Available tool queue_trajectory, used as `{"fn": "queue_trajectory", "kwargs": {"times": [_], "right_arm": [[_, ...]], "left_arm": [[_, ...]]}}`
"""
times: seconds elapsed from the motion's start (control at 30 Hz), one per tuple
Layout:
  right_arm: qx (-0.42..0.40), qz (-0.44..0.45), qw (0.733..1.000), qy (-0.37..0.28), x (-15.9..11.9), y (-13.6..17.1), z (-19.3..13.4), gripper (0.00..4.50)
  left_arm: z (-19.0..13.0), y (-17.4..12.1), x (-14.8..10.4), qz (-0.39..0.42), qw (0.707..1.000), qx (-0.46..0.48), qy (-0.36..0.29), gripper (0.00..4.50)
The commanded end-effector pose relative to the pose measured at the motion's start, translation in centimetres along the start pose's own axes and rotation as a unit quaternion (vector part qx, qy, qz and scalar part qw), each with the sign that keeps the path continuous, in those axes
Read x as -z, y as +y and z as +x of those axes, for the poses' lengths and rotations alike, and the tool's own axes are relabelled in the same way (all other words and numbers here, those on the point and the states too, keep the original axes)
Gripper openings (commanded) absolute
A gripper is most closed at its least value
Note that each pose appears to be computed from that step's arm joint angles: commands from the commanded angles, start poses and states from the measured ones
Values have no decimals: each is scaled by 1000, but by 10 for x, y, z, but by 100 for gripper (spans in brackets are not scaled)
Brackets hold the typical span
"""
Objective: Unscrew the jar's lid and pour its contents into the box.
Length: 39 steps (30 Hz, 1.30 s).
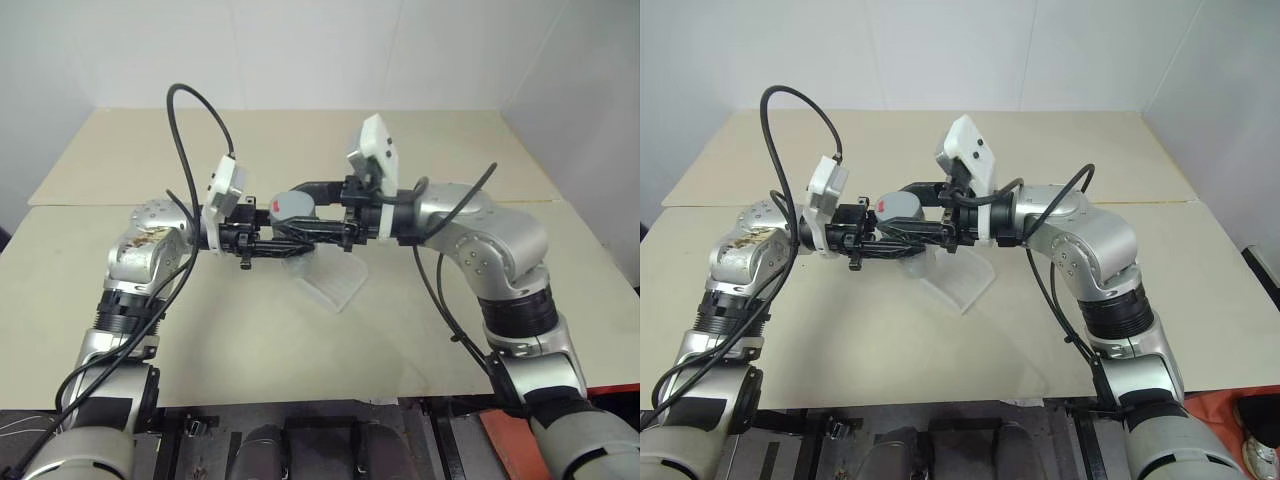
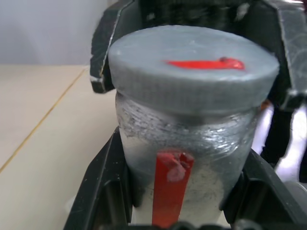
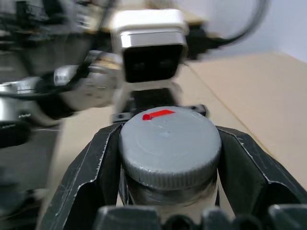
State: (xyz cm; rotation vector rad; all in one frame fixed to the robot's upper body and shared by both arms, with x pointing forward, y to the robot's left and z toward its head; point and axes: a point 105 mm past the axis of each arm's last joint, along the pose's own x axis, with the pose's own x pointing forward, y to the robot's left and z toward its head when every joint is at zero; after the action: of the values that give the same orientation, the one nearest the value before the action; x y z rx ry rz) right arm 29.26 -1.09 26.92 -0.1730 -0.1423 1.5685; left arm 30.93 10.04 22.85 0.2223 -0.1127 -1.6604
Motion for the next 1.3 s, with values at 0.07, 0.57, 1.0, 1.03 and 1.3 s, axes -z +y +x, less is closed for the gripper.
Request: {"fn": "queue_trajectory", "kwargs": {"times": [0.07,0.57,1.0,1.03,1.3], "right_arm": [[-211,-81,973,-36,-21,24,-13,276],[-121,-124,985,-7,-9,-12,-15,448],[80,-102,991,-19,-28,3,-34,448],[88,-97,991,-18,-30,5,-25,448],[147,-75,986,-1,-29,-7,14,448]], "left_arm": [[3,-17,-27,54,996,71,0,191],[-7,-12,-16,27,1000,-3,2,191],[-15,15,-6,-3,996,-91,-15,191],[-13,16,-6,-6,996,-89,-17,191],[-3,16,-7,-4,998,-68,-19,191]]}}
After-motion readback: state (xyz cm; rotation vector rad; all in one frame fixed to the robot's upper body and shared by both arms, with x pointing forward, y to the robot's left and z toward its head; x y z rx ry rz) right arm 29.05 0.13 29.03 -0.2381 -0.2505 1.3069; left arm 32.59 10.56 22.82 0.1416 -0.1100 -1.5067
